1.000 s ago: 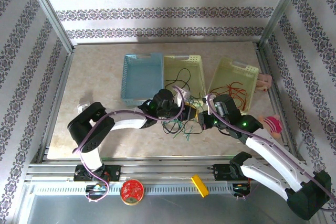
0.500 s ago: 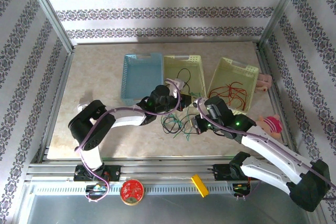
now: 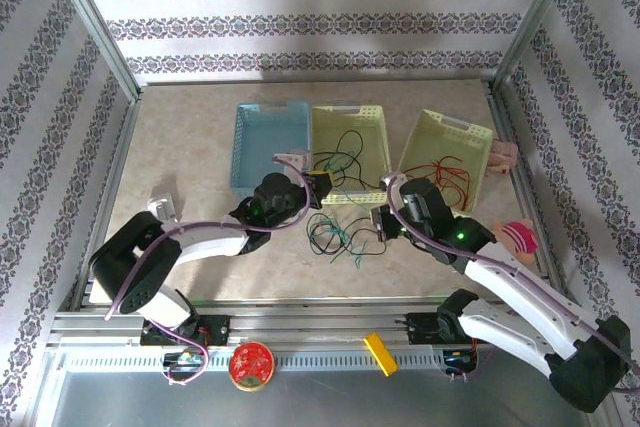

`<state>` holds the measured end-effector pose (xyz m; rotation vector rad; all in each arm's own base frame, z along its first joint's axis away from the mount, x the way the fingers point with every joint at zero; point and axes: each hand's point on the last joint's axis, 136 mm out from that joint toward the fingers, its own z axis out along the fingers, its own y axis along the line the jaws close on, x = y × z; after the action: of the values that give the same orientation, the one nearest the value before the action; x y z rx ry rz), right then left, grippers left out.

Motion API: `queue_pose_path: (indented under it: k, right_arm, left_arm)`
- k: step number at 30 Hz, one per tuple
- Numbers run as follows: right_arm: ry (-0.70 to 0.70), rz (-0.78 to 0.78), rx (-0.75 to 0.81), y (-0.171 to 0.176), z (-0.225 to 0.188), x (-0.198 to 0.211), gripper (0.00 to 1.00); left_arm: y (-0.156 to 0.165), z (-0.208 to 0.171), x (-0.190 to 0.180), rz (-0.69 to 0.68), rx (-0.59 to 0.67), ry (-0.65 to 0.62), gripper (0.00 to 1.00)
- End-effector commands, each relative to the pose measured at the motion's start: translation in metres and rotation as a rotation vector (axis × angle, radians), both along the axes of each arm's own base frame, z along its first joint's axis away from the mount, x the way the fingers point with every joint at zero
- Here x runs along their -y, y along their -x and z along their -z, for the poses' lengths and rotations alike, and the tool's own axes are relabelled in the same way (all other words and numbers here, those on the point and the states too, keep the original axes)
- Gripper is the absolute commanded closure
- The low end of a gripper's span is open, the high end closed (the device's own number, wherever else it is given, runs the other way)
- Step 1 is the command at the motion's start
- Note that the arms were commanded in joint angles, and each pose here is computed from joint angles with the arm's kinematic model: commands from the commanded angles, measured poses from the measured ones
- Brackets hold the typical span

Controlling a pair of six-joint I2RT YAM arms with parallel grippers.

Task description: Untangle the cables

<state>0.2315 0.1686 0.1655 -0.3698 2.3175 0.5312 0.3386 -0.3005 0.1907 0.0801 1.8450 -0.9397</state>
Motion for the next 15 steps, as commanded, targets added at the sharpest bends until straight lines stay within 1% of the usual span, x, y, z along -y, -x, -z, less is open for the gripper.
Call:
queue_pose_path:
  k: [1,8,12,15]
  right_arm:
    - [0.063,0.08,-0.105,0.01,0.02,0.027,1.0]
    - [0.068,0.084,-0.137,0.009,0.027,0.027,1.0]
    - [0.068,0.065,-0.126,0.009,0.022,0.021,1.0]
    - [0.064,0.036,-0.099,0.004,0.013,0.009,1.0]
  left_arm:
    - [-0.03,-0.046,-0.064,-0.279,0.135,0.06,0.87]
    - [-0.019,-0.057,-0.094,-0.335,0.171,0.049,0.88]
    - [-0.016,-0.06,-0.107,-0.355,0.18,0.047,0.88]
    - [-0.013,-0.059,-0.112,-0.364,0.179,0.007,0.88]
